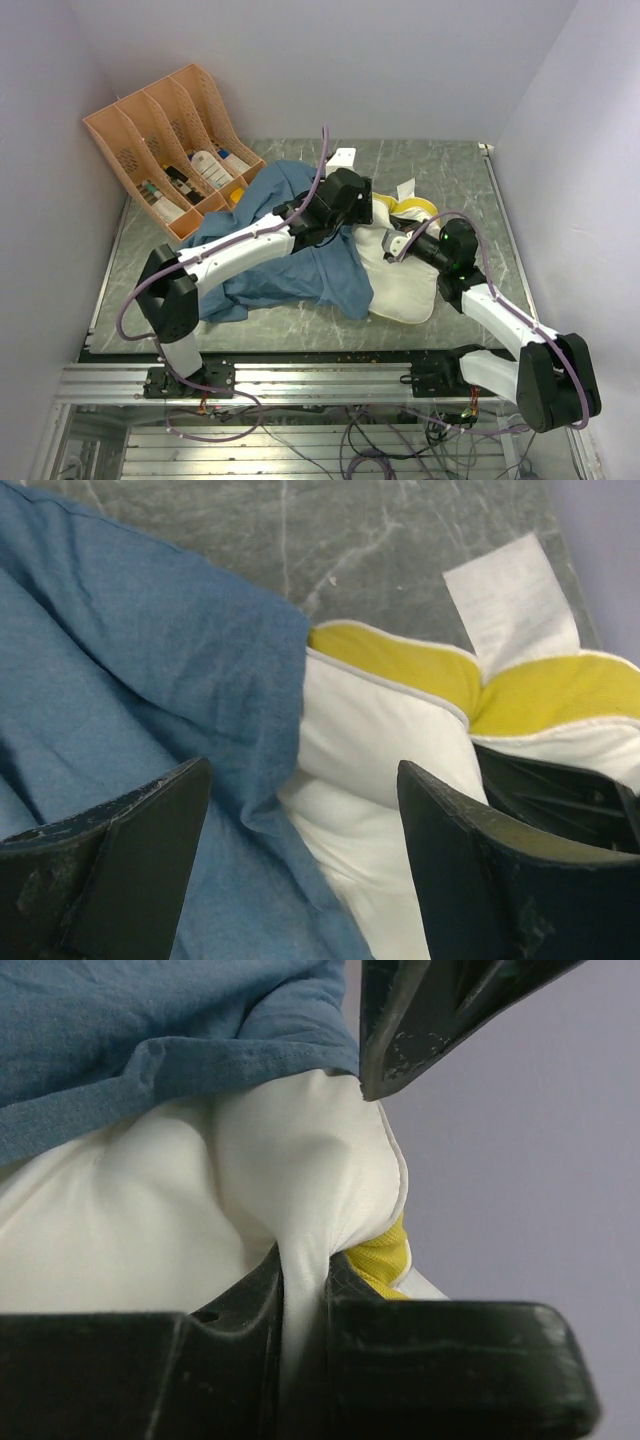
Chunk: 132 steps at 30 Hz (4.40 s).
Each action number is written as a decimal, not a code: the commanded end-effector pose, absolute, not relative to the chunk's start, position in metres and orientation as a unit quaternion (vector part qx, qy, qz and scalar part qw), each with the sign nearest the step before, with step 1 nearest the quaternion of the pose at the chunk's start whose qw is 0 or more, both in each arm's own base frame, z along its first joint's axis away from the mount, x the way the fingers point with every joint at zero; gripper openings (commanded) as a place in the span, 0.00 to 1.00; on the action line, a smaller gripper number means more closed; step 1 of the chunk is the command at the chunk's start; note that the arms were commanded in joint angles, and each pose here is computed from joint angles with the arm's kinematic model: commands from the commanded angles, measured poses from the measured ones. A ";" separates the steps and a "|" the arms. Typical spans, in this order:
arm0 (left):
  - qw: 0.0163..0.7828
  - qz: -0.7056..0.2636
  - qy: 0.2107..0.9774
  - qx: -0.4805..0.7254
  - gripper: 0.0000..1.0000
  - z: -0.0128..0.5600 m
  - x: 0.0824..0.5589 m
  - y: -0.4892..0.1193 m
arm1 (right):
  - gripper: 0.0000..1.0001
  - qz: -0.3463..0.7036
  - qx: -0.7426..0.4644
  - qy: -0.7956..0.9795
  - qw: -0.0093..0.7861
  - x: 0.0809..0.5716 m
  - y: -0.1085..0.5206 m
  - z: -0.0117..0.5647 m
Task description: Put the pillow into the pillowcase
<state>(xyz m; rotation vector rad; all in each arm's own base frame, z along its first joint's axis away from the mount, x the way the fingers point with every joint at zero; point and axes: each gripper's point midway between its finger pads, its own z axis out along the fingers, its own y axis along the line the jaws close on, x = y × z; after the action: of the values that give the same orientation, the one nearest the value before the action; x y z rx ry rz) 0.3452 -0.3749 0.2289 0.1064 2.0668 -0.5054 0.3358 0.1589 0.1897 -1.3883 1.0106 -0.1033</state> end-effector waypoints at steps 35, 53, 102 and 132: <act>0.547 -0.499 0.654 0.155 0.07 0.495 0.356 -0.436 | 0.00 0.174 -0.344 0.423 0.820 0.397 0.160 0.460; 0.428 -0.629 0.616 0.206 0.07 0.454 0.276 -0.458 | 0.00 0.442 -0.191 0.452 0.751 0.387 0.146 0.377; 0.498 -0.363 0.774 0.145 0.83 0.326 0.440 -0.416 | 0.97 0.246 -0.347 0.666 0.612 0.388 0.070 0.257; 0.470 -0.148 0.869 0.051 0.74 0.088 0.227 -0.362 | 0.98 0.228 -0.632 0.633 0.385 0.221 0.130 0.076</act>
<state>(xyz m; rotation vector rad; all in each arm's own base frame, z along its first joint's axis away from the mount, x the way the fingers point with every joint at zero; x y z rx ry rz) 0.2118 -0.3605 0.0731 0.2374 2.1991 -0.3808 0.2113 0.1357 0.0886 -1.6139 1.5620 0.6373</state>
